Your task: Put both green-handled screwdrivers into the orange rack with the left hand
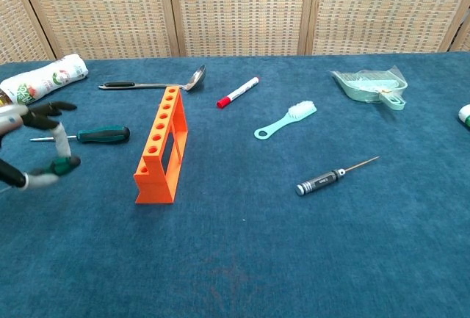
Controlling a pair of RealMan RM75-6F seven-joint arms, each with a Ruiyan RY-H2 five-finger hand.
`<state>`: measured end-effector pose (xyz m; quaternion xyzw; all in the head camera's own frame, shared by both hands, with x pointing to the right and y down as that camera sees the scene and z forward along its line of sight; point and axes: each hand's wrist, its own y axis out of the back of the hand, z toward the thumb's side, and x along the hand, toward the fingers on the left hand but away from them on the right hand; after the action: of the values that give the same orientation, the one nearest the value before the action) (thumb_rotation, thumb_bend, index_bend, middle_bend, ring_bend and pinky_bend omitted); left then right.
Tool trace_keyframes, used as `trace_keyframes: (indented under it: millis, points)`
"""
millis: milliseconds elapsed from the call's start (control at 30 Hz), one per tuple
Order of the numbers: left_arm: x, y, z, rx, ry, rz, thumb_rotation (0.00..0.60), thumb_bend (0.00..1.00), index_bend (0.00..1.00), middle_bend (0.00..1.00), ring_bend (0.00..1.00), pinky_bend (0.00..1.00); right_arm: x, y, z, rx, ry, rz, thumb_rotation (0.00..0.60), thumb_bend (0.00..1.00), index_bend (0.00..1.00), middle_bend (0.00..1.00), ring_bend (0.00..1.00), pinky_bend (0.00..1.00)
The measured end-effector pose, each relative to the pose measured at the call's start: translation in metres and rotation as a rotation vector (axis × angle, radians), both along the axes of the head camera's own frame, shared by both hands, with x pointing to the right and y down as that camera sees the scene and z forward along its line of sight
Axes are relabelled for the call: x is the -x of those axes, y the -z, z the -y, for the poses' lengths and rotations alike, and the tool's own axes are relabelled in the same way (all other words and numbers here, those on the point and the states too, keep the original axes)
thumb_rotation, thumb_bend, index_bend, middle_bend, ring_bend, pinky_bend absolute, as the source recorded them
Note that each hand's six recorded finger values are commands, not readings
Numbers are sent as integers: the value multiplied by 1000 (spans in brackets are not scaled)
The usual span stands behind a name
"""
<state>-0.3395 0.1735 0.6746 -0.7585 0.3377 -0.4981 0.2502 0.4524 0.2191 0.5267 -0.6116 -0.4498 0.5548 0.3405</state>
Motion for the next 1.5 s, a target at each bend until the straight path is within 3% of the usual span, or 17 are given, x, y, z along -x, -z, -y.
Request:
trace_keyframes:
  millis: [200,433,567,733,1067,1500]
  points:
    - [2,31,18,-22,110,-234,600,375,586,0,0,0,2,0,-1,0,6,-1,600,0,54,0,0,0]
    - [-7,67,43,40,260,-660,600,403,589,0,0,0,1,0,-1,1,2,-2,600,0,54,0,0,0]
    - [-24,90,59,93,270,-861,600,405,589,0,0,0,1,0,-1,2,0,-1,600,0,54,0,0,0]
    - [-58,105,73,158,243,-1014,600,413,589,0,0,0,1,-1,-1,5,0,-3,600,0,54,0,0,0]
    - [-99,88,70,222,217,-1030,600,415,589,0,0,0,-2,-2,1,12,-10,0,600,0,54,0,0,0]
    - [-114,65,73,252,223,-975,600,420,589,0,0,0,-7,-3,4,18,-29,10,600,0,54,0,0,0]
